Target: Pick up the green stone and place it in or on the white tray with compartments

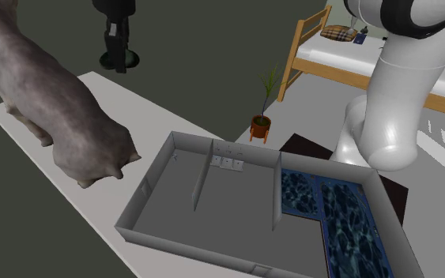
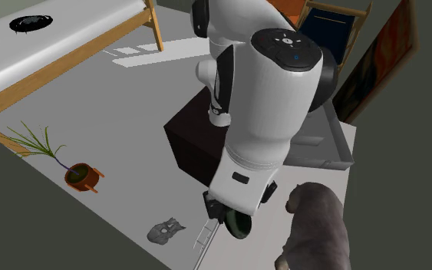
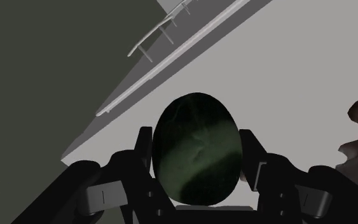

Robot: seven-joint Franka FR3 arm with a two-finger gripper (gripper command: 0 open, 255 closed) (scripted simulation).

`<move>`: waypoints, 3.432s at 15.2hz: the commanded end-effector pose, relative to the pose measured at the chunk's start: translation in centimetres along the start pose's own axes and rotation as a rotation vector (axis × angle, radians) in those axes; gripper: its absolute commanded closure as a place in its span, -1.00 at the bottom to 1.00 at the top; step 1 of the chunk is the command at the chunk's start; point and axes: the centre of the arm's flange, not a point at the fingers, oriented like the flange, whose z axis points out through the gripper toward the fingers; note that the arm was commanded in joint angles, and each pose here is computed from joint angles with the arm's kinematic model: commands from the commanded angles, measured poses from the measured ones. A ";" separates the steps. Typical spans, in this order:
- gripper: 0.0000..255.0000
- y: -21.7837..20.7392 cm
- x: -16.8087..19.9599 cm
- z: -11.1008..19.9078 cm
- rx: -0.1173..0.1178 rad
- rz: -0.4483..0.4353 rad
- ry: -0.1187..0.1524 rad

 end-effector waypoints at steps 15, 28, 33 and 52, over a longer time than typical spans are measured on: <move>1.00 -9.4 -5.5 -6.3 0.000 0.000 0.000; 1.00 -23.5 -14.3 -10.4 0.000 0.000 0.000; 1.00 -29.0 -17.7 -12.0 0.000 0.000 0.000; 1.00 -36.9 -23.3 -7.9 0.000 0.000 0.000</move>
